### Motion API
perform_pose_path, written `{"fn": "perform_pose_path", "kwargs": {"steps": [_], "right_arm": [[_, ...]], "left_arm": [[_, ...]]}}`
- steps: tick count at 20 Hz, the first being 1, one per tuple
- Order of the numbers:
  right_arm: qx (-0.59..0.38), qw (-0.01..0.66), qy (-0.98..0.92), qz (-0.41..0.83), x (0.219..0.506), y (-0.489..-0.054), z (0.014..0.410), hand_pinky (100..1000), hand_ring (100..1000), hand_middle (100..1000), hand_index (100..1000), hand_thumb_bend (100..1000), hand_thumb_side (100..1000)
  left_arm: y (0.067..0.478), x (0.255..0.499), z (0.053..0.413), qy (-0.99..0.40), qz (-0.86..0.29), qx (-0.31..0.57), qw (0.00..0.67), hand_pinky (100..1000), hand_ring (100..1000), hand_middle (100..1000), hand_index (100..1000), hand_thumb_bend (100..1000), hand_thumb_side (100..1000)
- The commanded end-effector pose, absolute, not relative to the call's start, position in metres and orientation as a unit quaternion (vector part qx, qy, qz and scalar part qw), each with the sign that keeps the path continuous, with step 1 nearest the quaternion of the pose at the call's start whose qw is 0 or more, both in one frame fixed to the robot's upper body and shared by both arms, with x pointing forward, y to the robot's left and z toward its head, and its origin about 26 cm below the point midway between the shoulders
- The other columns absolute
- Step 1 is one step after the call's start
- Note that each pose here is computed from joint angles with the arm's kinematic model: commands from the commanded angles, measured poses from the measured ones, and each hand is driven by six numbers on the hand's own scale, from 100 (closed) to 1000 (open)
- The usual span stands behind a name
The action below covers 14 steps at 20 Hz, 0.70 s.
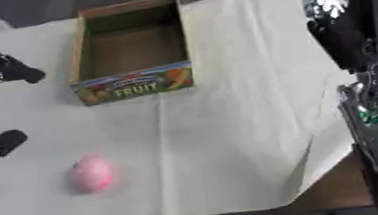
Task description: Pick up objects on the table and place them in the box.
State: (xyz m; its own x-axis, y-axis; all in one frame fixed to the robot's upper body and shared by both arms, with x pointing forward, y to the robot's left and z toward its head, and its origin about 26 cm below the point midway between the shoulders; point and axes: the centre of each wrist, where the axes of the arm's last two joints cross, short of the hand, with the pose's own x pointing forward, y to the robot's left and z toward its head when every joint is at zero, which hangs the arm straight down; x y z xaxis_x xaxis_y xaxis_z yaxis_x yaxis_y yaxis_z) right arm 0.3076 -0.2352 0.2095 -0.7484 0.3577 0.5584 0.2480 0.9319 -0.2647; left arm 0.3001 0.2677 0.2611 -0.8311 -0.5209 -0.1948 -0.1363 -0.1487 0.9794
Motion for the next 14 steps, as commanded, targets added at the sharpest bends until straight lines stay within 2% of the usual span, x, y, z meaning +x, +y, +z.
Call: {"fn": "perform_pose_path", "kwargs": {"steps": [1,5,7,8,9,10,11,14], "right_arm": [[-0.157,0.301,-0.936,0.09,0.305,-0.234,0.217,580,807,583,777,166,635],[-0.156,0.302,-0.936,0.089,0.305,-0.234,0.217,580,807,583,777,165,635],[-0.156,0.302,-0.936,0.089,0.305,-0.234,0.217,580,807,583,776,164,634],[-0.156,0.302,-0.936,0.089,0.305,-0.234,0.216,580,807,583,776,164,634],[-0.156,0.303,-0.936,0.089,0.305,-0.234,0.216,580,807,582,776,163,634],[-0.155,0.303,-0.936,0.089,0.305,-0.234,0.216,580,807,582,776,163,634],[-0.155,0.304,-0.936,0.089,0.305,-0.234,0.216,580,808,581,775,163,634],[-0.154,0.305,-0.935,0.091,0.304,-0.233,0.215,580,808,581,773,161,633]], "left_arm": [[0.266,0.297,0.268,-0.592,-0.751,0.262,0.128,716,729,704,909,465,941],[0.262,0.297,0.262,-0.556,-0.778,0.261,0.134,717,729,696,893,663,970],[0.261,0.297,0.259,-0.547,-0.783,0.262,0.136,718,733,701,895,688,971],[0.26,0.297,0.257,-0.543,-0.786,0.262,0.137,721,737,710,901,683,970],[0.259,0.297,0.255,-0.54,-0.788,0.26,0.14,736,756,734,902,628,954],[0.259,0.297,0.254,-0.538,-0.789,0.259,0.144,740,760,736,902,620,951],[0.258,0.297,0.252,-0.537,-0.79,0.257,0.149,769,792,757,909,574,927],[0.255,0.296,0.244,-0.532,-0.793,0.242,0.172,771,795,759,928,535,894]]}}
